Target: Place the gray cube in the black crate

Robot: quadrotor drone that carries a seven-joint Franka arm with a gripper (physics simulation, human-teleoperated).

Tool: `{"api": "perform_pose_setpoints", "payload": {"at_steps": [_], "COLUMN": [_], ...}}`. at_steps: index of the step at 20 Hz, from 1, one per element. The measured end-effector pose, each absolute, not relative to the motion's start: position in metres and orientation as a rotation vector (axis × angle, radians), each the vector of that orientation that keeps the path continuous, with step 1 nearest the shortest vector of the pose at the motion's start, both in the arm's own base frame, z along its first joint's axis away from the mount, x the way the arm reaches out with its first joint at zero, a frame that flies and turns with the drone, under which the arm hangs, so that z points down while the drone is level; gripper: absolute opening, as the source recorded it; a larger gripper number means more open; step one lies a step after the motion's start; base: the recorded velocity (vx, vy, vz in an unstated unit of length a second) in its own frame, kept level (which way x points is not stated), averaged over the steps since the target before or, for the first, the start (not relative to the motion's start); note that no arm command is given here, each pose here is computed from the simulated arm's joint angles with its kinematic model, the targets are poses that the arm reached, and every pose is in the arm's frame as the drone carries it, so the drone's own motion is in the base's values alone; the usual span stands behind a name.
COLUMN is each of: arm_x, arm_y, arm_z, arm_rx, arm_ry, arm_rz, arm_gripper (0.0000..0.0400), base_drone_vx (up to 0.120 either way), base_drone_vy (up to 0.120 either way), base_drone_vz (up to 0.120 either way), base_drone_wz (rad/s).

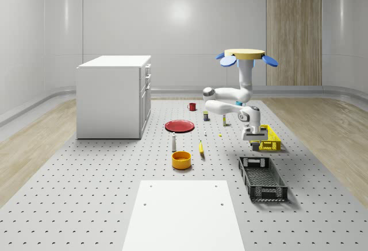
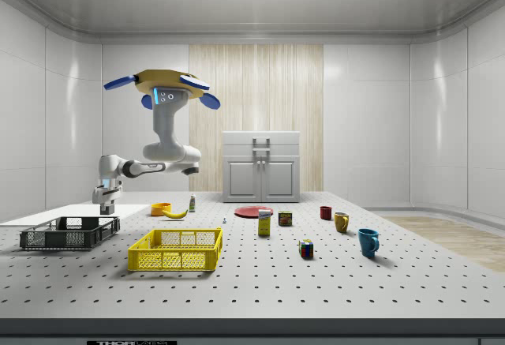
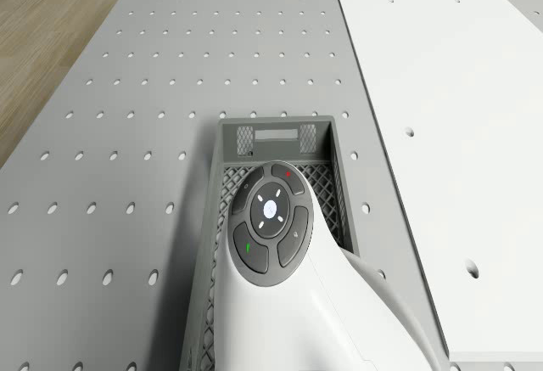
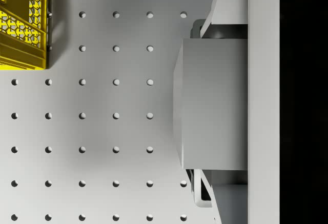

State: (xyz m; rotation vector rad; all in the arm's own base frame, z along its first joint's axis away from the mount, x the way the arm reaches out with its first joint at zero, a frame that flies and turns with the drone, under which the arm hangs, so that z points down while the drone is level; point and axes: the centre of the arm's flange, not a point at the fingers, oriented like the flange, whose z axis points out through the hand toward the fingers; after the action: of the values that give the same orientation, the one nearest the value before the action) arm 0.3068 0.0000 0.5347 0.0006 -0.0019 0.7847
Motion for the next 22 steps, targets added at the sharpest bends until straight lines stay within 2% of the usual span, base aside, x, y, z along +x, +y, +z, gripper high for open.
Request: {"api": "perform_pose_setpoints", "payload": {"at_steps": [7,9,11,22], "arm_x": [0.3068,0.3068,0.3068,0.3068], "arm_y": [0.0000,0.0000,0.0000,0.0000], "arm_z": [0.5347,0.5347,0.5347,0.5347], "arm_rx": [0.001,0.001,0.001,0.001], "arm_ry": [-0.002,-0.002,-0.002,-0.002], "arm_rz": [0.785,0.785,0.785,0.785], "arm_gripper": [0.0251,0.0251,0.0251,0.0251], "base_drone_vx": [0.120,0.120,0.120,0.120], "base_drone_vy": [0.000,-0.120,0.000,0.000], "base_drone_vz": [0.000,0.000,-0.020,-0.116], "base_drone_wz": [0.000,0.000,0.000,0.000]}}
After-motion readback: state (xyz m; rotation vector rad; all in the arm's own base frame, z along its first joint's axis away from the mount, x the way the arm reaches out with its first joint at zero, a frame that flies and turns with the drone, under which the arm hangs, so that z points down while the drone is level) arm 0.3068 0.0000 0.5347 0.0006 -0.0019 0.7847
